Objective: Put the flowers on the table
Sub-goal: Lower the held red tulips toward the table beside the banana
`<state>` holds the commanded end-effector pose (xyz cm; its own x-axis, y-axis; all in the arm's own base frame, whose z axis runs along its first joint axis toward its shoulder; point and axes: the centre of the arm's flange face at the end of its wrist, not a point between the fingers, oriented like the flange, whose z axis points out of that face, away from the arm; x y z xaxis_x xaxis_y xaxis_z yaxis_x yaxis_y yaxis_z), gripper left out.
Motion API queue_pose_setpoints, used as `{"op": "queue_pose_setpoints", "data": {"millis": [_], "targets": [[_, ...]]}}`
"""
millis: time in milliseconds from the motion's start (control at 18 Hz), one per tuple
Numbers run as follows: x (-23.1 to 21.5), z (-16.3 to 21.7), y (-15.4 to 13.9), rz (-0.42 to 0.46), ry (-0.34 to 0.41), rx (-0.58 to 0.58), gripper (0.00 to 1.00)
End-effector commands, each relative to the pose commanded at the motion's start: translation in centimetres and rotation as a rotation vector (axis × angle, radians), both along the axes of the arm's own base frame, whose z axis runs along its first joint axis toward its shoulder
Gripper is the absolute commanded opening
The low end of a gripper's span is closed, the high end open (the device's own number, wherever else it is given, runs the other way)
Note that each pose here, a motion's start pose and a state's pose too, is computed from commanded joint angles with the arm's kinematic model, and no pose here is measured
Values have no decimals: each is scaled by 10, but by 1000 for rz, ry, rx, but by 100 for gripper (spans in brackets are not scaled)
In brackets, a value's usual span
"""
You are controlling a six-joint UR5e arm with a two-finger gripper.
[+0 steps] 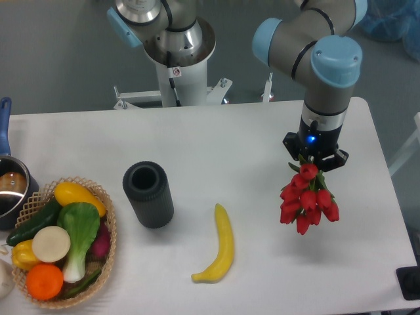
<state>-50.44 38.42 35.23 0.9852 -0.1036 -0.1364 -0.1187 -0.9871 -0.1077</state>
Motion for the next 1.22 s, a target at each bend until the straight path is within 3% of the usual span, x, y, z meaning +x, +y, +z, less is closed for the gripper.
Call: {"op": "queue_pose_setpoints", "data": {"millis": [389,833,1000,1222], "targets": [[-8,-9,-6,10,-11,-24,0],[-6,-78,-18,34,-113,-71,3],[-3,-83,-15,34,-127,-75,17],[7,-83,-2,73,-135,-68,51]]}}
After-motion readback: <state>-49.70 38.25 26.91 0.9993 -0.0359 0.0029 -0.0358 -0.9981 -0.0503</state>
